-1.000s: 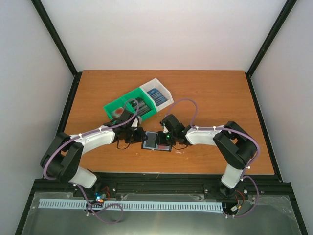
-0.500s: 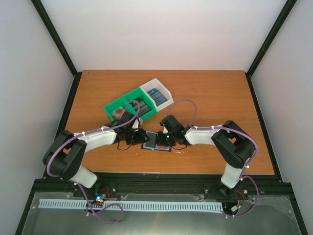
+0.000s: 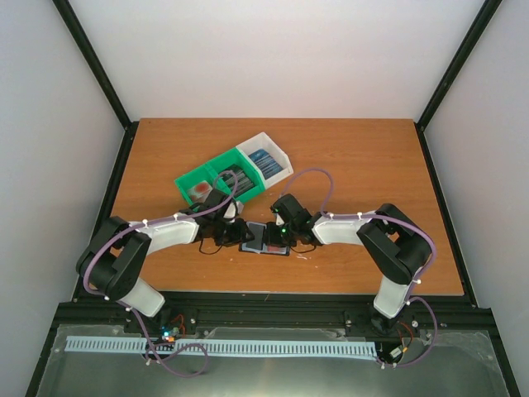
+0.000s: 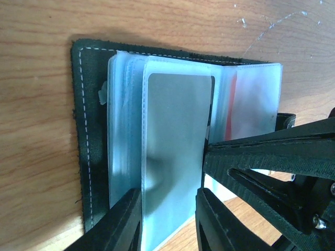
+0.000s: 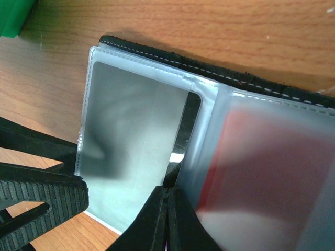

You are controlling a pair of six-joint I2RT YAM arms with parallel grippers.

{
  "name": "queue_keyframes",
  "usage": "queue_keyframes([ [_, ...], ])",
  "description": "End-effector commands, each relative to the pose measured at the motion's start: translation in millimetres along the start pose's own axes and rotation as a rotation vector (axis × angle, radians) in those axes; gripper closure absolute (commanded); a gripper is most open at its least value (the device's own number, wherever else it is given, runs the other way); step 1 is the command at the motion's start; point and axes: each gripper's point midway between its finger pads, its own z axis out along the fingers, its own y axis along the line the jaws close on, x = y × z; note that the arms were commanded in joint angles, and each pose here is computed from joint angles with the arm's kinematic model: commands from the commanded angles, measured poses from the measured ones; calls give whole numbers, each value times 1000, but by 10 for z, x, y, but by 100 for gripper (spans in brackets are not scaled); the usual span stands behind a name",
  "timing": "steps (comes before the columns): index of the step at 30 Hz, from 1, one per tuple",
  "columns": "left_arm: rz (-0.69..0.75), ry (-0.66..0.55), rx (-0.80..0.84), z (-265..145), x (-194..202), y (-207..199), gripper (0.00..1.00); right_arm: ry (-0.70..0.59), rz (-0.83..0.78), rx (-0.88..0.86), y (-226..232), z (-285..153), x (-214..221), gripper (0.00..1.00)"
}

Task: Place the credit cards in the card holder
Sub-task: Insert the credit card into the card holder.

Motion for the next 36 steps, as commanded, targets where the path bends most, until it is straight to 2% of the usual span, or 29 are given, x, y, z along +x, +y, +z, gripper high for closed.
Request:
queue_keyframes([
  [1,17,-5,26,-2,-15,-62,69,18,23,98,-267,108,116,97],
  [5,28,-2,44,-13,-10,-99,70,19,25,97,-270,112,121,97],
  [9,72,-3,135,-60,-21,-288,72,7,23,91,-251,85,103,97],
  [15,142,17,252,-114,12,-510,71,-120,9,105,-164,-227,-90,96],
  [21,187,39,358,-110,-8,-710,63,-282,28,286,-393,-705,-266,91],
  [27,199,84,426,6,-66,-850,61,-411,54,370,-522,-1145,-349,89],
  [32,247,128,497,51,-87,-1112,55,-453,81,384,-655,-1360,-357,88],
  [36,277,138,480,81,-143,-1193,50,-458,106,377,-761,-1459,-349,88],
])
